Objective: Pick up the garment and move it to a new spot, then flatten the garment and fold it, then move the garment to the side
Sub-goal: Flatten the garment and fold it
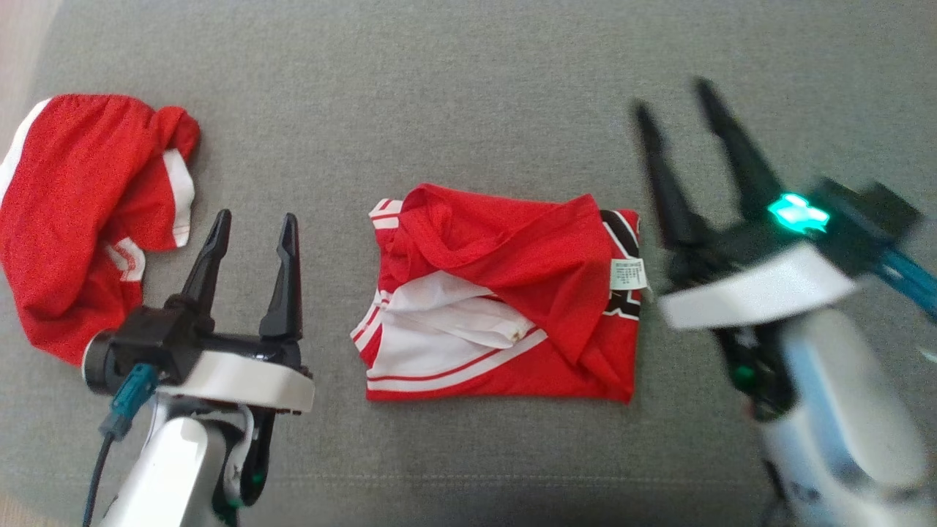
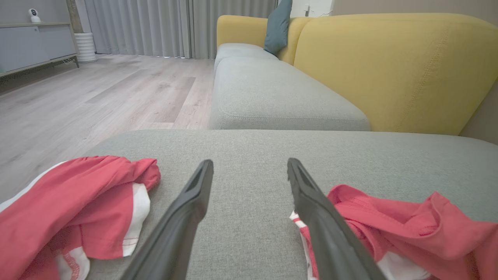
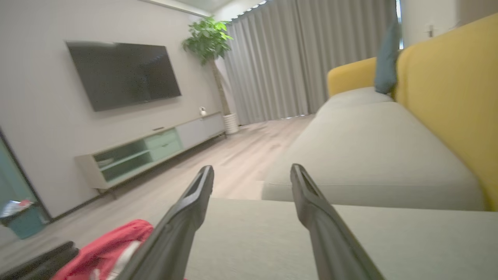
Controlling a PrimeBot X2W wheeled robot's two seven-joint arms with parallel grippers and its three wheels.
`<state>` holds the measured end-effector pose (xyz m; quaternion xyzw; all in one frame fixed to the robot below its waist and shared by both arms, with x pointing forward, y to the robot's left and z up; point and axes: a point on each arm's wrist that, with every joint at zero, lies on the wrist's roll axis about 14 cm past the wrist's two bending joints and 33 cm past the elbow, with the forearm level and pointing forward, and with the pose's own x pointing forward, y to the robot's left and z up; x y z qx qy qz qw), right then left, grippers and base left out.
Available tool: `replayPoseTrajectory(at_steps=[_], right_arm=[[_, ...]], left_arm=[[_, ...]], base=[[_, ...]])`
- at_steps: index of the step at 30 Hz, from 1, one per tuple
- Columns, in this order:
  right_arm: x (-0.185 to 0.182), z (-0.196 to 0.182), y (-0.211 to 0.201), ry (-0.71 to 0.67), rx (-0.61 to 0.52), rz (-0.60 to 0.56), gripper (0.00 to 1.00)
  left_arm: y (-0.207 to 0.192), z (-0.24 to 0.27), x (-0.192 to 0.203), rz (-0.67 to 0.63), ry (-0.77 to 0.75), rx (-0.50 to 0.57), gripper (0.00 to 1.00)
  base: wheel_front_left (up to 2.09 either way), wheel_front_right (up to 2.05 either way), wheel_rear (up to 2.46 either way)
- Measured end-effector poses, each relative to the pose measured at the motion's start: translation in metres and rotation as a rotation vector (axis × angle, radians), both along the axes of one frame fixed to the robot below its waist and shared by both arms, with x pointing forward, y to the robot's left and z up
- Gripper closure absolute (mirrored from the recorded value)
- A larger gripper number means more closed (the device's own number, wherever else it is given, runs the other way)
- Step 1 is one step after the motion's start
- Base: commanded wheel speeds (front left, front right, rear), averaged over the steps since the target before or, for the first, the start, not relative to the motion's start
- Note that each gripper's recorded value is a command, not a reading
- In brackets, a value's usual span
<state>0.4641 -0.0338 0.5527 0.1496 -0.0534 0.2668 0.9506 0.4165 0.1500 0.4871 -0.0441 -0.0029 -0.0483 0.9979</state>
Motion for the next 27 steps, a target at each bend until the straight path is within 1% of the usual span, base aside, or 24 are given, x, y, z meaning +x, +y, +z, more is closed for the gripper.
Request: replayPoseTrajectory(at_steps=[5,9,12,17,27], right_arm=[[-0.015,-0.026,-0.077,0.079,-0.097,-0.208,0.00],[-0.035,-0.036,-0.112,0.130,-0.142,-0.301,0.00],[-0.048,-0.041,-0.121,0.164,-0.162,-0.323,0.00],[-0.062,-0.049,-0.124,0.208,-0.160,-0.337,0.00],[-0.064,-0.047,-0.127,0.209,-0.153,-0.349,0.00]], left_arm=[[-0.001,0.008,0.001,-0.001,-0.018,0.011,0.00],[-0.001,0.012,-0.001,-0.004,-0.028,0.019,0.00],[-0.002,0.011,-0.004,-0.006,-0.017,0.021,0.00],[-0.002,0.008,-0.008,-0.007,-0.003,0.025,0.00],[-0.002,0.011,-0.007,-0.015,-0.011,0.035,0.00]], base=[[0.00,0.00,0.00],[0.00,0.00,0.00],[0.00,0.00,0.00],[0.00,0.00,0.00],[0.00,0.00,0.00]])
